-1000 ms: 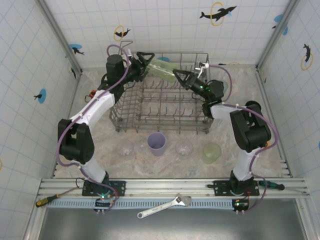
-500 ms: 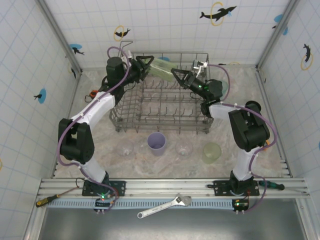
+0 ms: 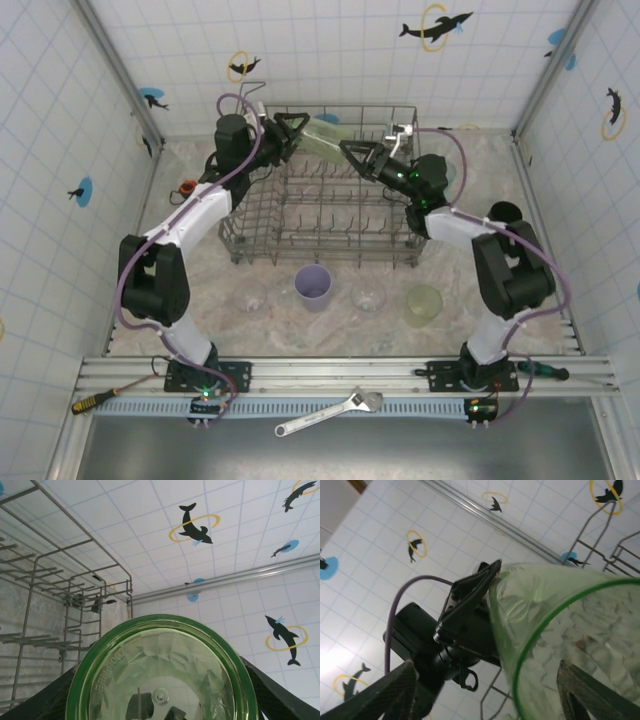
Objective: Load the cups into the dish rack
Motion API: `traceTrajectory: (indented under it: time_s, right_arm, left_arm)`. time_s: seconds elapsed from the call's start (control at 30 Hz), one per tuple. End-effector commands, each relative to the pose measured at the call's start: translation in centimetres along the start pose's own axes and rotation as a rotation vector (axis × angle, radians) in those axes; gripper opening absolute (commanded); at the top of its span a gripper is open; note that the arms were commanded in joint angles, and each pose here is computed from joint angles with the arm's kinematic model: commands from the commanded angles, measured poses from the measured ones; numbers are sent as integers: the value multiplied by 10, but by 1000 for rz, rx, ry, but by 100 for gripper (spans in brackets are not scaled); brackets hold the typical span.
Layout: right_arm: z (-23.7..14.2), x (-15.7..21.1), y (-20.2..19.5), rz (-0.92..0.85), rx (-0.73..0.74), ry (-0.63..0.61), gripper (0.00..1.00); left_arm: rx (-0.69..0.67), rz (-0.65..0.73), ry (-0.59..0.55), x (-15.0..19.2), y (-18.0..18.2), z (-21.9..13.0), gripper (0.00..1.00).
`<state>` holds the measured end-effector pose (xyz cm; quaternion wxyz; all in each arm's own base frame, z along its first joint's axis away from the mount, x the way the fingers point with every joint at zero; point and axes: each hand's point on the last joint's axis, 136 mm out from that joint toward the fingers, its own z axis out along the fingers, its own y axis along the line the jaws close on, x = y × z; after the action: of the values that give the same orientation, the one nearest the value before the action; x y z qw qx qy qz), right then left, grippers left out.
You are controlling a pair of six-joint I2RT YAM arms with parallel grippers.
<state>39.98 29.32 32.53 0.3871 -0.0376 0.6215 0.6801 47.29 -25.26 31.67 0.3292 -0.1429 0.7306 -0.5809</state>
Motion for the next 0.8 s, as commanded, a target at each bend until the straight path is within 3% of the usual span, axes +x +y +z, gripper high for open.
traceTrajectory:
  time_s: [0.0, 0.1, 0.47, 0.77]
  right_arm:
    - [-17, 4, -7, -169, 201, 38, 83]
    - [-35, 5, -14, -218, 317, 54, 100]
    - [-112, 8, -27, -416, 716, 109, 100]
    - [-161, 28, -20, -475, 848, 161, 100]
  left_arm:
    - [30, 103, -40, -15, -27, 3, 0]
    - [-17, 144, -63, -23, -25, 5, 0]
    - [-160, 274, -112, -49, -21, 19, 0]
    - [-382, 469, -164, -59, 4, 29, 0]
